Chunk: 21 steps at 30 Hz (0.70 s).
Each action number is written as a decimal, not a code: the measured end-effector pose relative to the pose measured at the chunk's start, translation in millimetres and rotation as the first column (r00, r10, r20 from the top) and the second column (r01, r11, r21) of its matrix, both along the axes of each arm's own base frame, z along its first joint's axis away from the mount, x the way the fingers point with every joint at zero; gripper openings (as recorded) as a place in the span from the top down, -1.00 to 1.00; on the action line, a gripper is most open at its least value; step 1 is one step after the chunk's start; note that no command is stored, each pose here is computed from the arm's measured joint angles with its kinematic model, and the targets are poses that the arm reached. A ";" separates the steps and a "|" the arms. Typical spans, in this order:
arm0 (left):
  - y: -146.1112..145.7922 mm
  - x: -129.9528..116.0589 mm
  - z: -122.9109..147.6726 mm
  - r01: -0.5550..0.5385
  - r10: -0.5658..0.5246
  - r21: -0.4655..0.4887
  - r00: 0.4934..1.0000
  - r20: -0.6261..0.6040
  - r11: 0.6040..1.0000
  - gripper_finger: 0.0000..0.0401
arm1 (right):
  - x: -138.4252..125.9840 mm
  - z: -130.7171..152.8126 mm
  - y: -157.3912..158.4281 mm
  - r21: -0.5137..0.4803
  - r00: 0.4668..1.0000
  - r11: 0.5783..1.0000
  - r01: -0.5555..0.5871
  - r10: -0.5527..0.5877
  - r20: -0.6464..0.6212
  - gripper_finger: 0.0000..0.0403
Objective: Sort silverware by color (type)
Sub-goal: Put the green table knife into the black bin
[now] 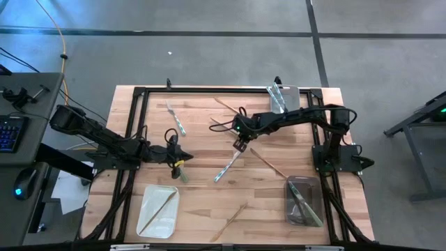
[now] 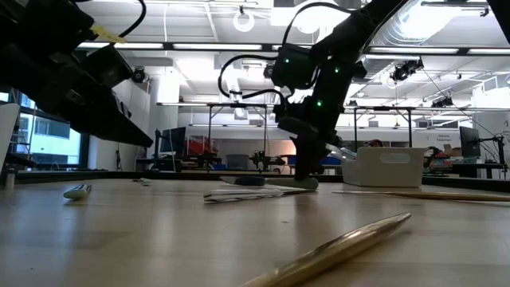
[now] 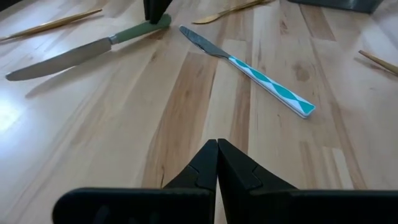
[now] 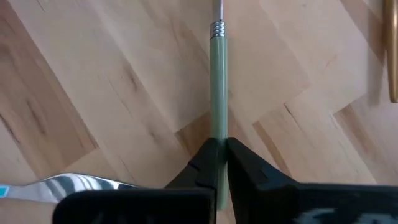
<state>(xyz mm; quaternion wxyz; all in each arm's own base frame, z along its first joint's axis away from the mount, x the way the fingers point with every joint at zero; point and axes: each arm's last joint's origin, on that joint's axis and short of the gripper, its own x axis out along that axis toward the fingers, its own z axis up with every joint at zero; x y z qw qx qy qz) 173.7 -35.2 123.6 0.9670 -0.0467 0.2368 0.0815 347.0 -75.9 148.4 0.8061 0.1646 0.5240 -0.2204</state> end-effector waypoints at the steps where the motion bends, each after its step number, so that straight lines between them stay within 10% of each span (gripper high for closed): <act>1: -0.1 -0.1 0.0 -0.003 0.003 0.003 1.000 0.001 1.000 1.00 | 0.0 0.0 -0.1 -0.004 1.000 1.000 0.000 0.000 0.000 0.95; 11: -0.6 -0.2 0.0 -0.003 0.003 0.005 1.000 0.001 1.000 1.00 | 3.0 -0.2 -4.3 -0.069 0.999 0.996 -0.052 0.053 0.009 0.46; 21: -0.6 -0.2 0.0 -0.003 0.003 0.005 1.000 0.001 1.000 1.00 | 4.5 -19.9 -16.3 -0.056 0.998 0.997 -0.044 0.042 -0.042 0.41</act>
